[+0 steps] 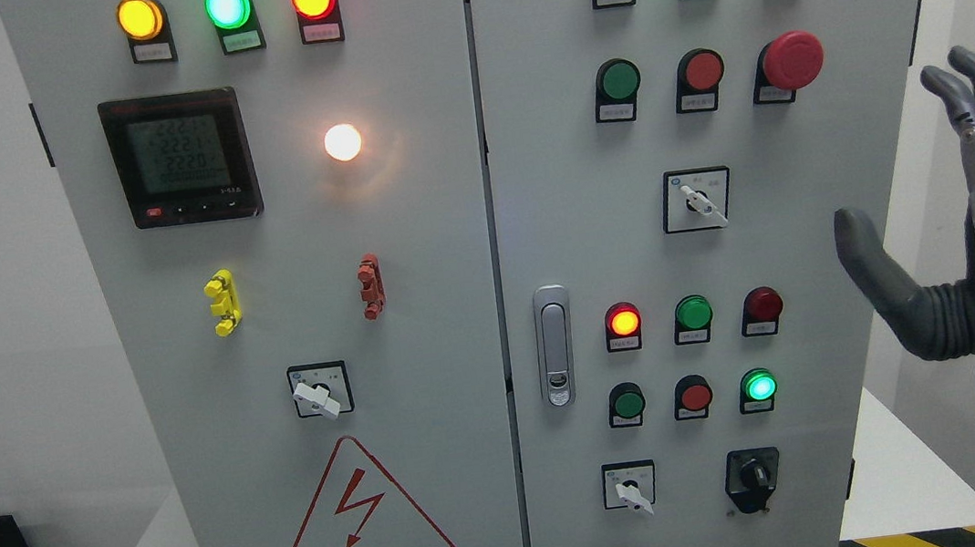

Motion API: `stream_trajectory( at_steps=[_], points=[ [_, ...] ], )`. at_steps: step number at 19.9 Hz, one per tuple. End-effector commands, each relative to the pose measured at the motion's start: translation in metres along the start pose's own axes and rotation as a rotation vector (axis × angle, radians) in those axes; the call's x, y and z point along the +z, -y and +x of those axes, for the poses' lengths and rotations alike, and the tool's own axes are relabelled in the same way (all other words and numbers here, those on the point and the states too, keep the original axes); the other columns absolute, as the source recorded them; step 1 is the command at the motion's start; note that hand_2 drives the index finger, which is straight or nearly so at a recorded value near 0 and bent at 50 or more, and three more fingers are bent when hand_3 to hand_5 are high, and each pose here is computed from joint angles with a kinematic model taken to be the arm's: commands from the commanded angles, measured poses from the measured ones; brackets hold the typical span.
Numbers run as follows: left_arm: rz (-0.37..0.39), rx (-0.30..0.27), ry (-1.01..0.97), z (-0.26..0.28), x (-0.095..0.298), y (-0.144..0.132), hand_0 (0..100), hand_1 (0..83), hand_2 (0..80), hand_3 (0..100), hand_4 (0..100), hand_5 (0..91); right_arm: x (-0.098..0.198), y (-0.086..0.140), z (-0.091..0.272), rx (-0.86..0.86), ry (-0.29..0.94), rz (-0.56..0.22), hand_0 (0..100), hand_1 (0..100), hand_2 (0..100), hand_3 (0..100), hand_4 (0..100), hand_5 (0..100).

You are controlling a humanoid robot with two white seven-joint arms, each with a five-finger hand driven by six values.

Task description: Rotate and turn off gray switch

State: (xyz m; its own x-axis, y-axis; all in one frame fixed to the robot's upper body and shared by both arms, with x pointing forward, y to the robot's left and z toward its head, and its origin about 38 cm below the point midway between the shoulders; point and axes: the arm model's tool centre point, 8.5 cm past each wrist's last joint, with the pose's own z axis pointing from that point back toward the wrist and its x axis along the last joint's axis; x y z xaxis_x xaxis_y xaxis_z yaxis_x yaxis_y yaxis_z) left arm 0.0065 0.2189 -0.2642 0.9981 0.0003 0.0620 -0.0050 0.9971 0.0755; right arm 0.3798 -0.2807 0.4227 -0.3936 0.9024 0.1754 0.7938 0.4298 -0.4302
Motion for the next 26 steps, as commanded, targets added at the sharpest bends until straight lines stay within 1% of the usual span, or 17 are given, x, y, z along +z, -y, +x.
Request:
stream_trajectory(
  at_steps=[1, 26],
  points=[
    [0.001, 0.028, 0.039, 0.0153, -0.001, -0.0001, 12, 38.9, 0.0, 0, 0, 0.0, 0.0014, -0.0089, 0.0115, -0.052, -0.011, -0.009, 24, 10, 0, 0, 0, 0],
    [0.001, 0.03, 0.037, 0.0151, -0.001, -0.0001, 12, 38.9, 0.0, 0, 0, 0.0, 0.0008, -0.0092, 0.0128, -0.055, -0.01, -0.007, 23, 12, 0, 0, 0, 0]
  ],
)
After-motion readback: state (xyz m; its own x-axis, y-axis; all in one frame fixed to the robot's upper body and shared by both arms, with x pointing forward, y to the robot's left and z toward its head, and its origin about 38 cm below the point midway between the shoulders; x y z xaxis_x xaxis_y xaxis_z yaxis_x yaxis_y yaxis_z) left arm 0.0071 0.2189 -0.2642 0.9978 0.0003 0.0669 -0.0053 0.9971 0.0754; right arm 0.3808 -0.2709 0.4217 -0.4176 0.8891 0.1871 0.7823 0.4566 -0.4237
